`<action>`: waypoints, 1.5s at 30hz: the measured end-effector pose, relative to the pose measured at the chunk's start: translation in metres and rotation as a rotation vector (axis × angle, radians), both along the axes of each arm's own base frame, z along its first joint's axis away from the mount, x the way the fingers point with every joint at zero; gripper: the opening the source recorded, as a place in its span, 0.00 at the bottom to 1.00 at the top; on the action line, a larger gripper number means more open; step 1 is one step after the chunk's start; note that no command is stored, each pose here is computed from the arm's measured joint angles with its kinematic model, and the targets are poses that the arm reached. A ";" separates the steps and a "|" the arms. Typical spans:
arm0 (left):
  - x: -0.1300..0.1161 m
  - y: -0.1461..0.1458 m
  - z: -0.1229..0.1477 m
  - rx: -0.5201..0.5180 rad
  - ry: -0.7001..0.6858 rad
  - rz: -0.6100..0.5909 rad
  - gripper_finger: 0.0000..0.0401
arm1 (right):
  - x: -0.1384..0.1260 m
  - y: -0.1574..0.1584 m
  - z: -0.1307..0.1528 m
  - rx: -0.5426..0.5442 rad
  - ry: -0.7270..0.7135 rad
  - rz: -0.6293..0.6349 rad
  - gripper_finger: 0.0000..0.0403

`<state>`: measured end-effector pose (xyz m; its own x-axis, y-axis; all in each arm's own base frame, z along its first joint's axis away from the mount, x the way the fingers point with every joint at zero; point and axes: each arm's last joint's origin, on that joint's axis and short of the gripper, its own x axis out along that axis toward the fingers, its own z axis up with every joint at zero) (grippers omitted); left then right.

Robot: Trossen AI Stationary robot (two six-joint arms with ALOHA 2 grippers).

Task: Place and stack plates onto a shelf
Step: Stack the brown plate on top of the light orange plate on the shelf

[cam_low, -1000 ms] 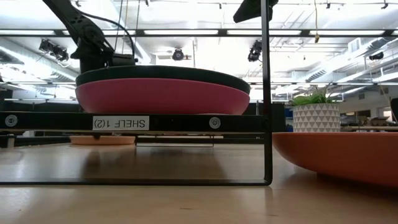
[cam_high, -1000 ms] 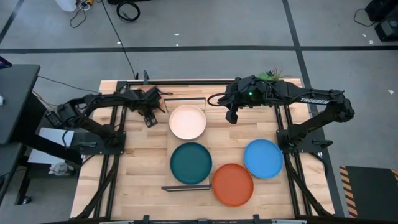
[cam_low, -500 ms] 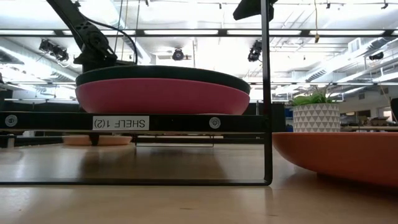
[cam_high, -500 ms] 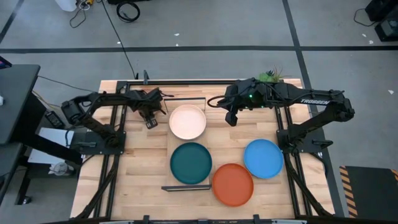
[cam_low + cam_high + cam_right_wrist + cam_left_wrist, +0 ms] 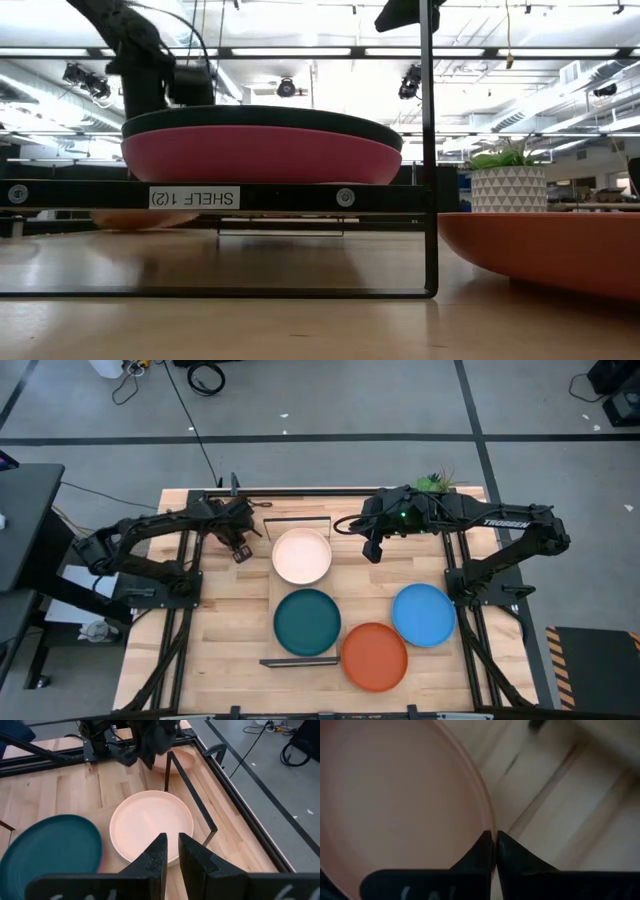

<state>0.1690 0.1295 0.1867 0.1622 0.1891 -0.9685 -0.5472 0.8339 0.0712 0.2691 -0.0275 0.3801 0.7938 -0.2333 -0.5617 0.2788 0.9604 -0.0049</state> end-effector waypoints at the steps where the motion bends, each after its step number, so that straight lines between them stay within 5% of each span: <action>1: -0.001 0.000 0.007 0.011 -0.018 0.016 0.04 | 0.000 0.000 0.000 -0.003 0.001 0.002 0.13; 11: 0.014 0.007 0.092 0.193 -0.252 0.082 0.04 | 0.001 0.000 0.002 -0.035 -0.014 0.022 0.13; 23: 0.043 -0.013 0.188 0.407 -0.570 -0.328 0.04 | 0.001 0.000 0.002 -0.011 -0.020 0.009 0.13; 39: 0.075 -0.092 0.190 0.312 -0.678 -0.737 0.04 | -0.027 -0.005 -0.014 -0.063 0.260 -0.185 0.13; 45: 0.084 -0.123 0.171 0.255 -0.589 -0.918 0.04 | -0.036 -0.011 -0.018 -0.053 0.336 -0.245 0.13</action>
